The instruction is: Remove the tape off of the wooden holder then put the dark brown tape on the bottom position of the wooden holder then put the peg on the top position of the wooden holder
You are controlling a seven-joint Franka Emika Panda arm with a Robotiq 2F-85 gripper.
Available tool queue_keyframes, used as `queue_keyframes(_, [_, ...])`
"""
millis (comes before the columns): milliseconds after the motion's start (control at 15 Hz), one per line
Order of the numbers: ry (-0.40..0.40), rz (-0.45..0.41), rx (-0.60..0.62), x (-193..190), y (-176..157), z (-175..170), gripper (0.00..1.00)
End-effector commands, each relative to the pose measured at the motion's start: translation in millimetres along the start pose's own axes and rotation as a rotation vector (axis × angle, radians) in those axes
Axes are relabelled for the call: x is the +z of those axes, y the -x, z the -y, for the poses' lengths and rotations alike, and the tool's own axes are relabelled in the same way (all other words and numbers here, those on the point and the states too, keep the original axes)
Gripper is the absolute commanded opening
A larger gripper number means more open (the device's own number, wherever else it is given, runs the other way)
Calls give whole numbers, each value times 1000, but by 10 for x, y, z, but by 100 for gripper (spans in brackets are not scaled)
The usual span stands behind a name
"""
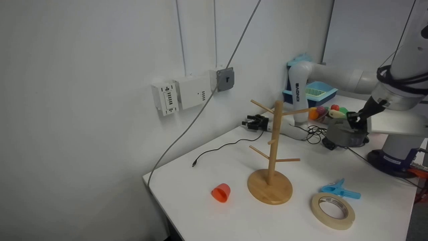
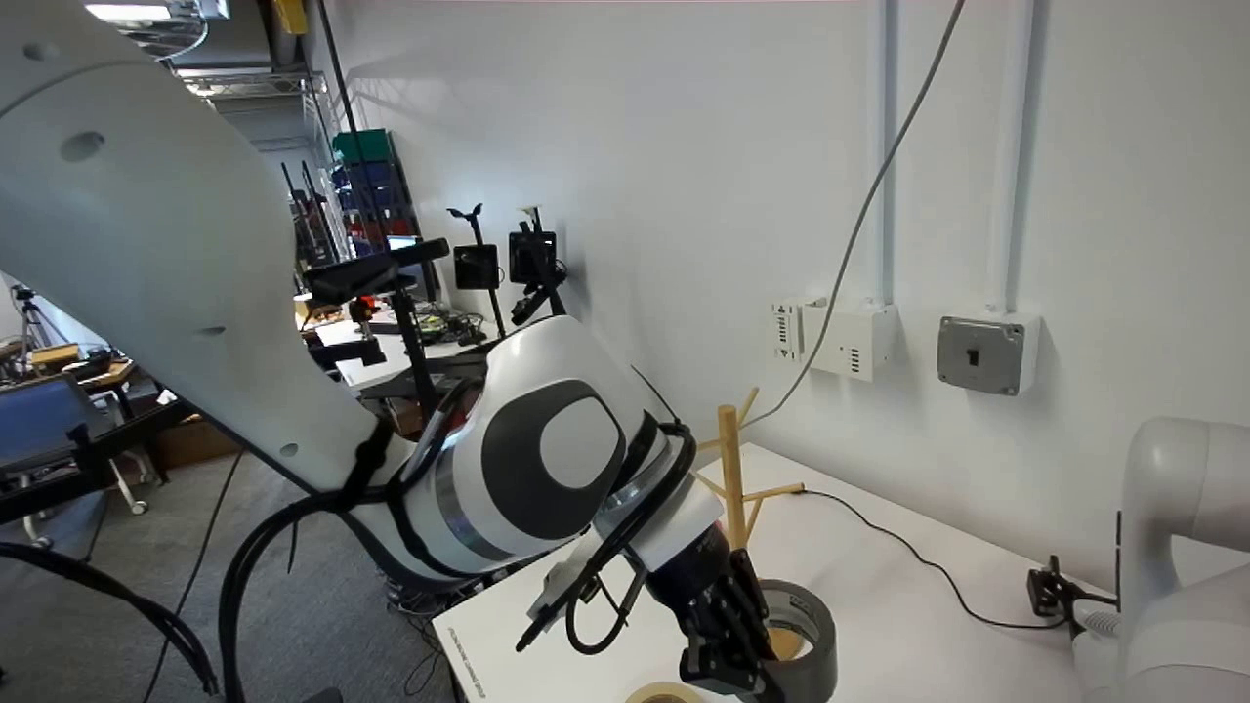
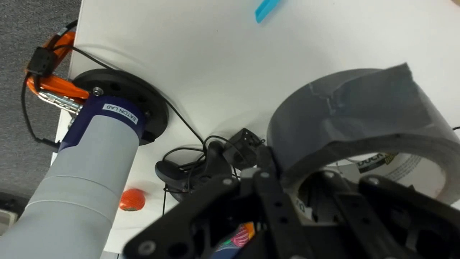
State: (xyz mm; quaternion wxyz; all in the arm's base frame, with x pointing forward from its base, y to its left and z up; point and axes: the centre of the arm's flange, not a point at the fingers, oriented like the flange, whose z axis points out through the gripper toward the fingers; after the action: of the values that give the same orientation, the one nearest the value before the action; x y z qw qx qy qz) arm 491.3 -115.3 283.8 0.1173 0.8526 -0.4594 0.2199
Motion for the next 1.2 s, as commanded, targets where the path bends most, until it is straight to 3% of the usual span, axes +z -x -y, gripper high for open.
queue_keyframes(0, [-59, 17, -30, -130, -63, -80, 5])
queue_keyframes(200, [-79, 16, -61, -137, -64, -72, 5])
queue_keyframes(267, [-110, 32, -74, 2, 538, 344, 5])
queue_keyframes(400, [-105, 56, -108, -40, 584, 409, 5])
queue_keyframes(467, [-80, 40, -94, -26, 417, 249, 19])
queue_keyframes(600, [-90, 59, -123, -30, 649, 402, 19])
queue_keyframes(1133, [-86, 61, -120, -6, 641, 390, 19])
